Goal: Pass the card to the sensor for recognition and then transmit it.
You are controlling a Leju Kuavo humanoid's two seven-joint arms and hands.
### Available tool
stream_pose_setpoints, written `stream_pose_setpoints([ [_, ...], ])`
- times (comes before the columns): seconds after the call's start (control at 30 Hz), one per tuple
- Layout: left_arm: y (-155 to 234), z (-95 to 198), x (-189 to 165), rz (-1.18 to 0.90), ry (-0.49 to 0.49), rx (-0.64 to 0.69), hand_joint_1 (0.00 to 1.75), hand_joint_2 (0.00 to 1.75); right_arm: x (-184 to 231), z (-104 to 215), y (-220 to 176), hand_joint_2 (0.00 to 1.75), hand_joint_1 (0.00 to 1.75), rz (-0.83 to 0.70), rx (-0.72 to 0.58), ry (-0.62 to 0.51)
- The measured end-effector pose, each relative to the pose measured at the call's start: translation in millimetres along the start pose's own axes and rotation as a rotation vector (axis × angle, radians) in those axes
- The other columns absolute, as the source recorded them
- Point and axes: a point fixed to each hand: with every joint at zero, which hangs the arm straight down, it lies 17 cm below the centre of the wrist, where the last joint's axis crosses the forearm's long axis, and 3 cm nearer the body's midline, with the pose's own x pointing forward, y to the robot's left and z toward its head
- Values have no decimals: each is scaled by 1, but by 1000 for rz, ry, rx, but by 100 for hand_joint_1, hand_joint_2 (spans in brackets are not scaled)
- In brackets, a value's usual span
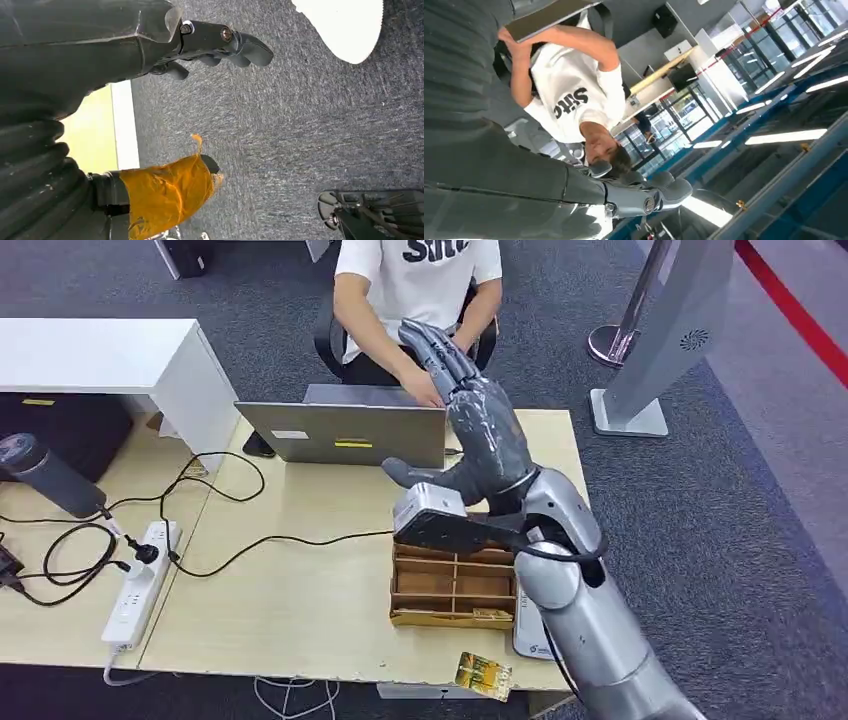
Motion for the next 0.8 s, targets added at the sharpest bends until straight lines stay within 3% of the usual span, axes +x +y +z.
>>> stream_pose_setpoints([
  [0.13,0,0,-2,25,13,1,0,175,8,20,-14,175,0,50,-50,-62],
  [0.33,0,0,-10,66,34,10,0,175,4,92,-25,175,0,148,-74,-102],
  [0.57,1,0,-12,115,45,14,0,175,-17,184,-1,175,0,255,18,-51],
  [0.8,2,0,-13,132,49,21,0,175,-30,242,40,175,0,275,108,66],
])
